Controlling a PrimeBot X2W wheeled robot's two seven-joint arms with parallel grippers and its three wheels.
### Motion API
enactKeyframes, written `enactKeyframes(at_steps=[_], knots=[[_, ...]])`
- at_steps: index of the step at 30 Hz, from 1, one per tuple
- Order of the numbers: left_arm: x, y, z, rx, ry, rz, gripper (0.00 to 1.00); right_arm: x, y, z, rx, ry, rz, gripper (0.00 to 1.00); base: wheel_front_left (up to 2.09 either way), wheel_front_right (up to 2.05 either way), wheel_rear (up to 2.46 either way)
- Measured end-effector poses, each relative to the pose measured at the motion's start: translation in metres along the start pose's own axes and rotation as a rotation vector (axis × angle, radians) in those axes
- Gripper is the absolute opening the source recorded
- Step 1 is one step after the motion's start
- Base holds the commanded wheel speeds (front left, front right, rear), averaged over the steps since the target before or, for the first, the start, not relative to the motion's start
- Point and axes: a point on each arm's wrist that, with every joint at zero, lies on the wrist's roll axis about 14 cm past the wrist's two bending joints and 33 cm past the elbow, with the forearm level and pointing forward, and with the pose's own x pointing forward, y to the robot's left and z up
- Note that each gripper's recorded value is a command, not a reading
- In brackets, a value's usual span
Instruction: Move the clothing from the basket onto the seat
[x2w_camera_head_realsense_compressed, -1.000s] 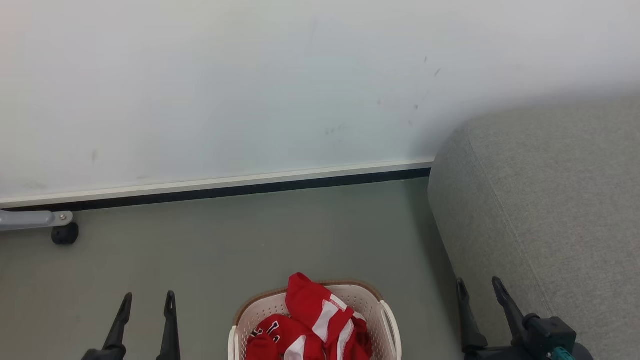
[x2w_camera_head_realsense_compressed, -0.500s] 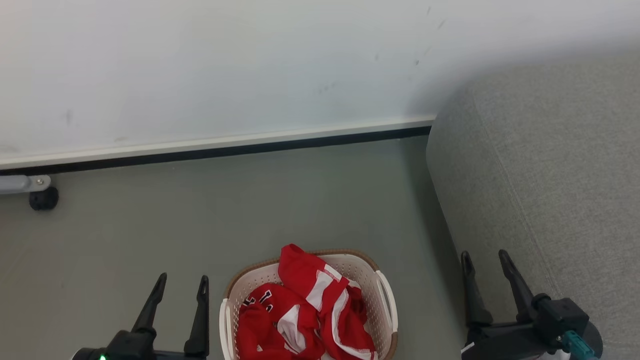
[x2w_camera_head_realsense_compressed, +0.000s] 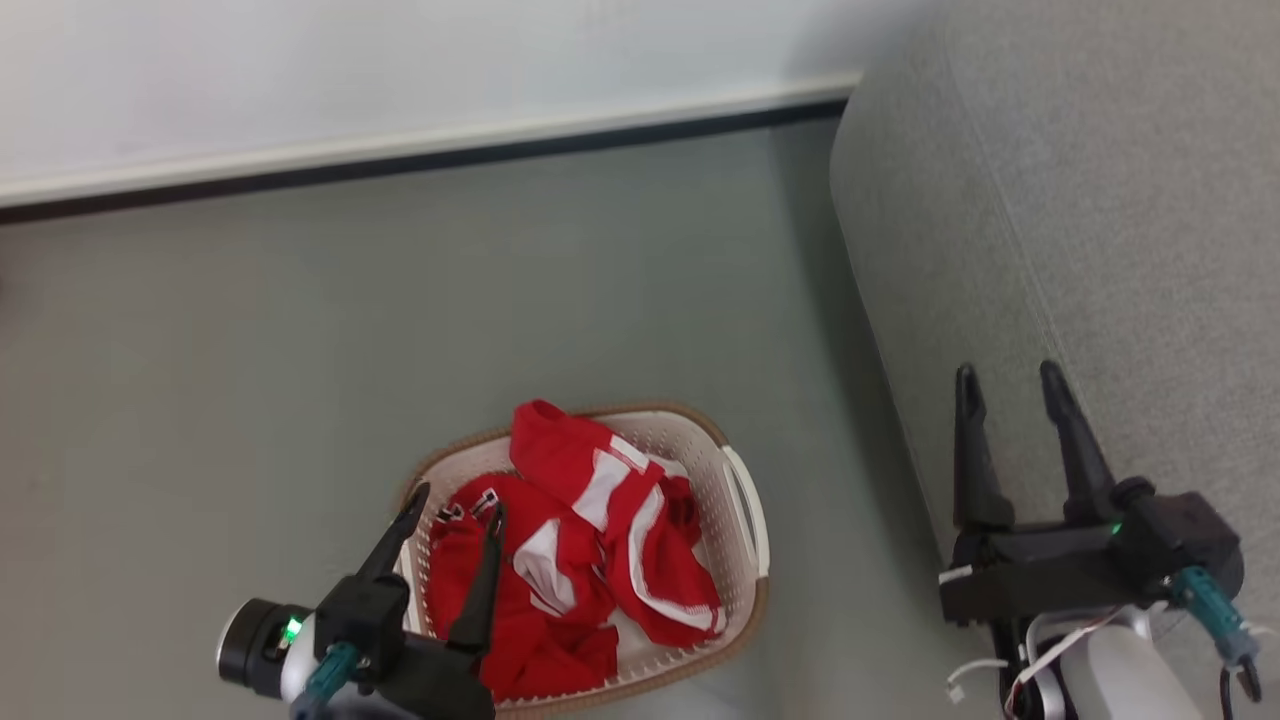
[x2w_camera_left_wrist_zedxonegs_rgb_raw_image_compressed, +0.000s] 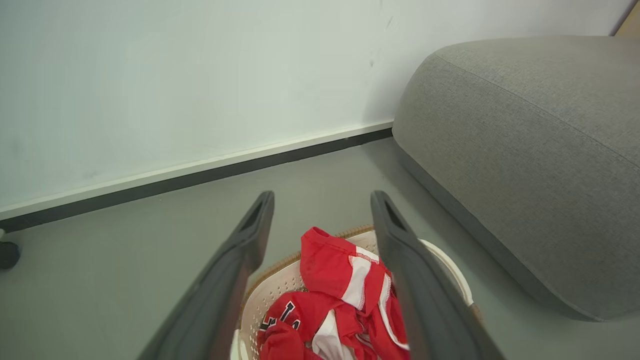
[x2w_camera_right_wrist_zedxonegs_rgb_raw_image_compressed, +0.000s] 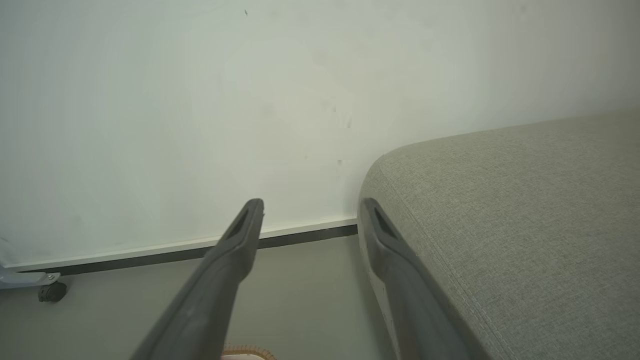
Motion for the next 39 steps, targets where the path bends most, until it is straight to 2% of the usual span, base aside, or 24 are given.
enactKeyframes(at_steps=[11, 19, 31, 39], knots=[[0.049, -0.028, -0.075, 0.011, 0.227, -0.148, 1.0, 0.031, -0.029, -0.016, -0.042, 0.008, -0.072, 1.0, 0.0, 0.0, 0.0], [0.082, -0.031, -0.124, -0.014, 0.35, -0.183, 1.0, 0.055, -0.038, -0.034, -0.063, 0.018, -0.092, 1.0, 0.0, 0.0, 0.0], [0.123, -0.018, -0.185, -0.09, 0.457, -0.151, 1.0, 0.082, -0.051, -0.069, -0.1, 0.048, -0.103, 1.0, 0.0, 0.0, 0.0], [0.112, -0.007, -0.239, -0.127, 0.567, -0.107, 1.0, 0.085, -0.06, -0.111, -0.114, 0.133, -0.118, 1.0, 0.0, 0.0, 0.0]])
